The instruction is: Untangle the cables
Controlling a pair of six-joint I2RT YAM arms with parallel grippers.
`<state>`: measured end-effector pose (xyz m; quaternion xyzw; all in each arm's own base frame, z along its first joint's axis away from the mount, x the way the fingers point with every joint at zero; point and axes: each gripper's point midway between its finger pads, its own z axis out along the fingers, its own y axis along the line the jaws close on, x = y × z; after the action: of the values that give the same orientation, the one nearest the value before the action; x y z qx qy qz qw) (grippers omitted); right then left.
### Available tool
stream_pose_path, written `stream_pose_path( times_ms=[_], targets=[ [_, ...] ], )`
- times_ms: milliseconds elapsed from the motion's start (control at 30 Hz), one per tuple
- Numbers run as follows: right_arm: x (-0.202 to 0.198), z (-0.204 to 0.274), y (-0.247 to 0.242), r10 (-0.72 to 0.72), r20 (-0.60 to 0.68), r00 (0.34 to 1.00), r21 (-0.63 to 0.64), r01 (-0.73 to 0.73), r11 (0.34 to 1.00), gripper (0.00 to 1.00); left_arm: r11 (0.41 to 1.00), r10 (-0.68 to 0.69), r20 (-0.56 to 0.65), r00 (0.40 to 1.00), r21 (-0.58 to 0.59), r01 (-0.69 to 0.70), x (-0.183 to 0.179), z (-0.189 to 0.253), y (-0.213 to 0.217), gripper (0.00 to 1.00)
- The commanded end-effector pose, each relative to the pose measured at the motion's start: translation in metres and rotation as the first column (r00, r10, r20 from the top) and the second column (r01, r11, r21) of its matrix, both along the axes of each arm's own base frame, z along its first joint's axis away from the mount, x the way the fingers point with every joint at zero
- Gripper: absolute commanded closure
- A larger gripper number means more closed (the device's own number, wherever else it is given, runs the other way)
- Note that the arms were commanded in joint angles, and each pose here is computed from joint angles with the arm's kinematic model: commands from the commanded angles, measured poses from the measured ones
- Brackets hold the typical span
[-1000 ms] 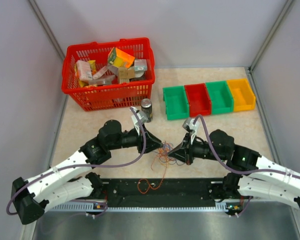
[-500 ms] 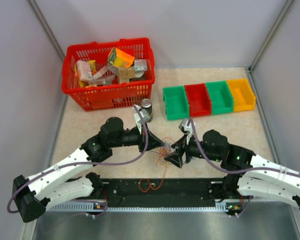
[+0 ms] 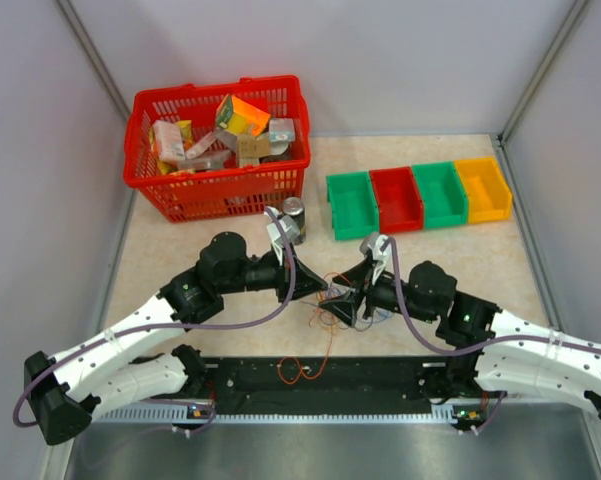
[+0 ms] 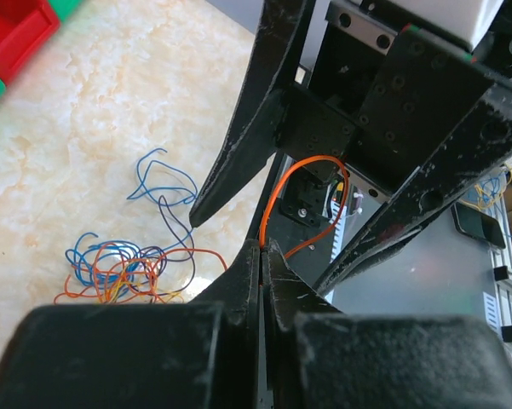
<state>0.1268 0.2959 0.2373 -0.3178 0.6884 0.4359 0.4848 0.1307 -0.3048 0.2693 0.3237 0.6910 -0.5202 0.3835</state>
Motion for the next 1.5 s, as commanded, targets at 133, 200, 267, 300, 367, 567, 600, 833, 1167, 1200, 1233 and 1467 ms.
stream_pose_path(
  times_ms=[133, 200, 267, 300, 367, 567, 600, 833, 1167, 1200, 1233, 1467],
  targets=[
    [0.004, 0.02, 0.013, 0.016, 0.035, 0.999, 0.094, -0.019, 0.995, 0.46, 0.997, 0.005, 0.057, 0.998, -0.075, -0.001, 0.001, 0.035, -0.001, 1.0],
    [0.0, 0.019, 0.015, 0.043, 0.033, 0.999, 0.096, -0.046, 0.994, 0.53, 0.997, 0.011, 0.065, 0.998, -0.077, -0.006, 0.002, 0.037, 0.0, 1.0],
    [-0.001, 0.017, 0.018, 0.054, 0.023, 0.998, 0.094, -0.056, 0.994, 0.57, 0.997, 0.019, 0.068, 0.998, -0.079, -0.013, 0.003, 0.038, 0.001, 1.0],
    [-0.001, 0.015, 0.019, 0.058, 0.02, 0.998, 0.091, -0.06, 0.994, 0.6, 0.997, 0.02, 0.07, 0.997, -0.08, -0.015, 0.003, 0.039, 0.001, 1.0],
    [-0.002, 0.011, 0.022, 0.064, 0.006, 0.998, 0.08, -0.065, 0.995, 0.67, 0.996, 0.03, 0.08, 0.996, -0.09, -0.023, 0.003, 0.044, 0.003, 1.0],
    [0.019, 0.01, 0.014, -0.072, -0.031, 0.997, 0.065, 0.074, 0.995, 1.0, 0.972, 0.229, 0.131, 0.965, -0.084, -0.22, 0.028, 0.052, 0.025, 0.65],
    [0.024, 0.017, 0.01, -0.112, -0.031, 0.993, 0.075, 0.114, 0.991, 1.0, 0.956, 0.291, 0.143, 0.946, -0.073, -0.283, 0.034, 0.051, 0.037, 0.35],
    [0.066, 0.106, -0.029, -0.342, 0.027, 0.939, 0.143, 0.335, 0.931, 1.0, 0.787, 0.616, 0.188, 0.765, -0.201, -0.584, 0.056, 0.054, 0.107, 0.1],
    [0.128, 0.27, -0.118, -0.648, 0.131, 0.75, 0.281, 0.599, 0.75, 1.0, 0.778, 0.628, 0.202, 0.751, -0.151, -0.61, 0.058, 0.021, 0.113, 0.09],
    [0.132, 0.286, -0.123, -0.667, 0.149, 0.73, 0.301, 0.609, 0.734, 1.0, 0.78, 0.626, 0.2, 0.754, -0.147, -0.608, 0.059, 0.019, 0.111, 0.09],
    [0.138, 0.294, -0.125, -0.678, 0.163, 0.717, 0.306, 0.617, 0.725, 1.0, 0.784, 0.621, 0.196, 0.759, -0.143, -0.604, 0.059, 0.016, 0.109, 0.09],
    [0.196, 0.286, -0.144, -0.788, 0.232, 0.57, 0.229, 0.755, 0.614, 1.0, 0.844, 0.534, 0.134, 0.835, -0.139, -0.518, 0.049, 0.003, 0.087, 0.08]
  ],
)
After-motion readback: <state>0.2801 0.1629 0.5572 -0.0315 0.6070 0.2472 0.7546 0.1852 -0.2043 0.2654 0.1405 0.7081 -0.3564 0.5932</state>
